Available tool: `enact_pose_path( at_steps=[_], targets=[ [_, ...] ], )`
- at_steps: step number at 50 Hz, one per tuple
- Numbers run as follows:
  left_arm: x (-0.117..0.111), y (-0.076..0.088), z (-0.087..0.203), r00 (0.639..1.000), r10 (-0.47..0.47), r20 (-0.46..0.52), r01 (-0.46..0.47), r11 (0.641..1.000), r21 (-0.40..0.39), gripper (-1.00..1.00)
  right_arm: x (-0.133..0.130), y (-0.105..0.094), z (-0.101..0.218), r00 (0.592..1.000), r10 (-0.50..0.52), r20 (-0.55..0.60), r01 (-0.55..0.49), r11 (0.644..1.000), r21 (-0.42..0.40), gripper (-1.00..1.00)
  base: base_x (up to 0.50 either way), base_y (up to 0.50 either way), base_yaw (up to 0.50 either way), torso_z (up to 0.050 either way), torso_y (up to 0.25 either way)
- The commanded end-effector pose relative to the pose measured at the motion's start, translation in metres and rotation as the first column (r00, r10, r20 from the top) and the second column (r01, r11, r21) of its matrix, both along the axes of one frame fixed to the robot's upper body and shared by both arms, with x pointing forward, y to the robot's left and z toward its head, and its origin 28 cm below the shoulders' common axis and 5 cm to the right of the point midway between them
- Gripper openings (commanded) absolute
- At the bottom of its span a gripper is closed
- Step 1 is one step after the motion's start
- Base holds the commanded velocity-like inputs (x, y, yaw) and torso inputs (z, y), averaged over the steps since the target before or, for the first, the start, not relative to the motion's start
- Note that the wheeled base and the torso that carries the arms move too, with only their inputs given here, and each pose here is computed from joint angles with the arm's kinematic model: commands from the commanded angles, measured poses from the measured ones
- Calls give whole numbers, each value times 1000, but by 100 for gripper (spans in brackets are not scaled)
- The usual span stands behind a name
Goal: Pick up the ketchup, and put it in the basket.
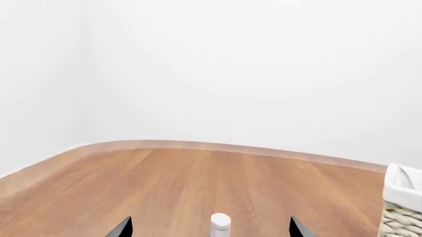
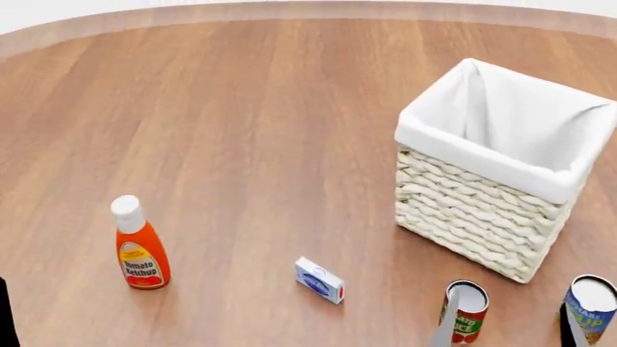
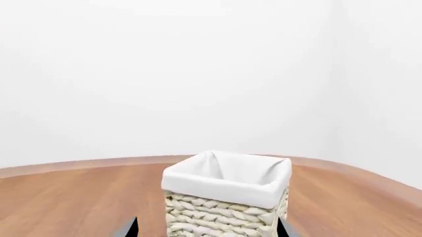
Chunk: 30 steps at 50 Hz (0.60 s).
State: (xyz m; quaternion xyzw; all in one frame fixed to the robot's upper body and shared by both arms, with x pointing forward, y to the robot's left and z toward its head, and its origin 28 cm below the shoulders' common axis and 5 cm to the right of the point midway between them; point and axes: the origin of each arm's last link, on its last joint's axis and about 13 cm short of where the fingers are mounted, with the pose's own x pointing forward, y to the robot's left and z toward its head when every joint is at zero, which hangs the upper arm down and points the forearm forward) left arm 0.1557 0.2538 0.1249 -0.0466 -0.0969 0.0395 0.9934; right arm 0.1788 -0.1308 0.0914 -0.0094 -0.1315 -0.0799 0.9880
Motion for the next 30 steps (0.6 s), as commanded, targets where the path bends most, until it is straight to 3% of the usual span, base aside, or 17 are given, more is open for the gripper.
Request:
enact_pose_path(
  at_steps=[1, 8, 17, 30],
  targets=[
    [-3, -1, 1, 1000, 10, 7, -10, 1000, -2, 100, 6, 7, -5, 998, 54, -15, -55, 998, -29, 100, 344, 0, 0, 0, 0],
    [2, 8, 3, 1000, 27, 9, -27, 1000, -9, 100, 10, 10, -3, 999, 37, -16, -37, 999, -7, 100, 493, 0, 0, 0, 0],
    [7, 11, 7, 1000, 25, 10, -25, 1000, -5, 100, 14, 4, 4, 1000, 0, 2, 0, 1000, 0, 100, 0, 18, 0, 0, 0],
    [7, 12, 10, 999, 28, 17, -28, 1000, -6, 100, 15, 4, 4, 1000, -7, -1, 7, 1000, -2, 100, 1, 492, 0, 0, 0]
  ],
)
